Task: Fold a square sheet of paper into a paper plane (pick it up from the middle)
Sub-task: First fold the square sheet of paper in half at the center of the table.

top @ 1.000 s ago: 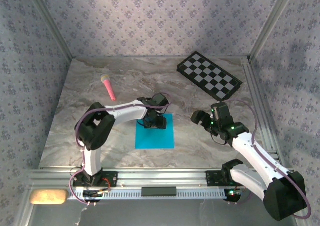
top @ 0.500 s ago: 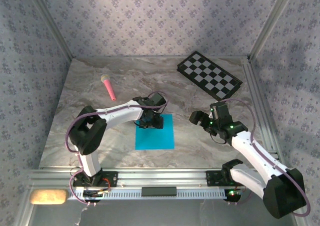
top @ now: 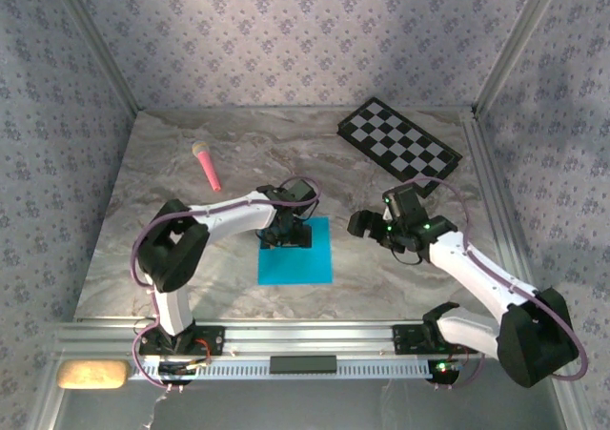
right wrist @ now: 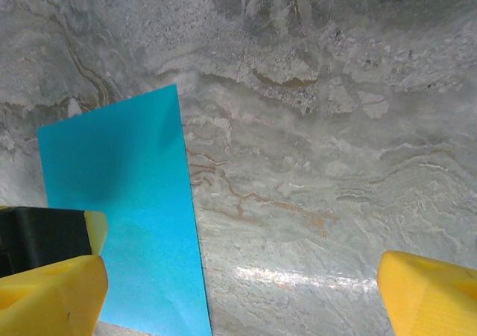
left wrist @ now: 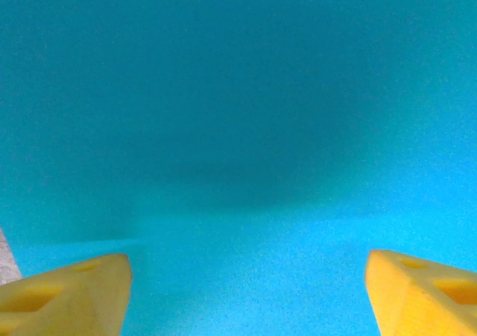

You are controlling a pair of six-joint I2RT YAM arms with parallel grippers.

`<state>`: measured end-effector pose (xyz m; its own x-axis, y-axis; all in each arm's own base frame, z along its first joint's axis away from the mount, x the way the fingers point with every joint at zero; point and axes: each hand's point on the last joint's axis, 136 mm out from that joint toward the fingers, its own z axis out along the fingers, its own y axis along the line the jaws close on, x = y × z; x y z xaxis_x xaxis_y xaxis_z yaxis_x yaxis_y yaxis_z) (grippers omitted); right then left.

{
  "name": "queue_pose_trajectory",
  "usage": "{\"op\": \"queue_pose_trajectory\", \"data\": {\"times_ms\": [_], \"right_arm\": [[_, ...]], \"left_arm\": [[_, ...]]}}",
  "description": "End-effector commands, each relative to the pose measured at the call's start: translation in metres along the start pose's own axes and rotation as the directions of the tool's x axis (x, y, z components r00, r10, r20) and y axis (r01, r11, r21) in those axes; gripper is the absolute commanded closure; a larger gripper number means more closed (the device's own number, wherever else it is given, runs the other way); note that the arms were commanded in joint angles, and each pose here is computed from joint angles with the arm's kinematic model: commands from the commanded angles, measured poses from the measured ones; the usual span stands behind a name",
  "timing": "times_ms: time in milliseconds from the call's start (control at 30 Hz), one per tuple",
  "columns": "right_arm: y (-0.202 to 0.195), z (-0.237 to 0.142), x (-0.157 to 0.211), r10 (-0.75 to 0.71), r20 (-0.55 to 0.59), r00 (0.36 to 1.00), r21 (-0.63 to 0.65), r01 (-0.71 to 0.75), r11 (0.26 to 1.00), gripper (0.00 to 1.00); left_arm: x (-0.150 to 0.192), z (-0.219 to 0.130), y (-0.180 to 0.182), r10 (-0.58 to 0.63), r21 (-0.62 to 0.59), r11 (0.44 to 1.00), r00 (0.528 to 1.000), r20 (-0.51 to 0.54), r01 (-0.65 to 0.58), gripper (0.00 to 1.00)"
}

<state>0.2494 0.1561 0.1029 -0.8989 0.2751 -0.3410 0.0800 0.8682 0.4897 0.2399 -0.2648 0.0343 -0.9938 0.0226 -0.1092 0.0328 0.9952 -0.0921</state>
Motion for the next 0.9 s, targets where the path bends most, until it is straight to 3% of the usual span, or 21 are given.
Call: {"op": "queue_pose_trajectory", "data": {"times_ms": [0,400,867], "right_arm": [[0.003,-0.003,0.001,-0.031,-0.021,0.999,0.013,0.031,0.999,0.04],[-0.001,-0.001,0.002,-0.042,-0.023,0.999,0.039,0.043,0.998,0.02],[-0.007,0.002,0.007,-0.046,-0.036,0.998,0.061,0.048,0.997,0.01]], "left_arm": [[0.001,0.002,-0.004,-0.015,-0.029,0.999,1.0,-0.019,0.015,0.17],[0.003,0.006,0.0,-0.028,-0.135,0.991,0.999,-0.039,0.023,0.14],[0.005,0.016,-0.007,-0.025,-0.119,0.993,0.998,-0.06,0.018,0.12]]}}
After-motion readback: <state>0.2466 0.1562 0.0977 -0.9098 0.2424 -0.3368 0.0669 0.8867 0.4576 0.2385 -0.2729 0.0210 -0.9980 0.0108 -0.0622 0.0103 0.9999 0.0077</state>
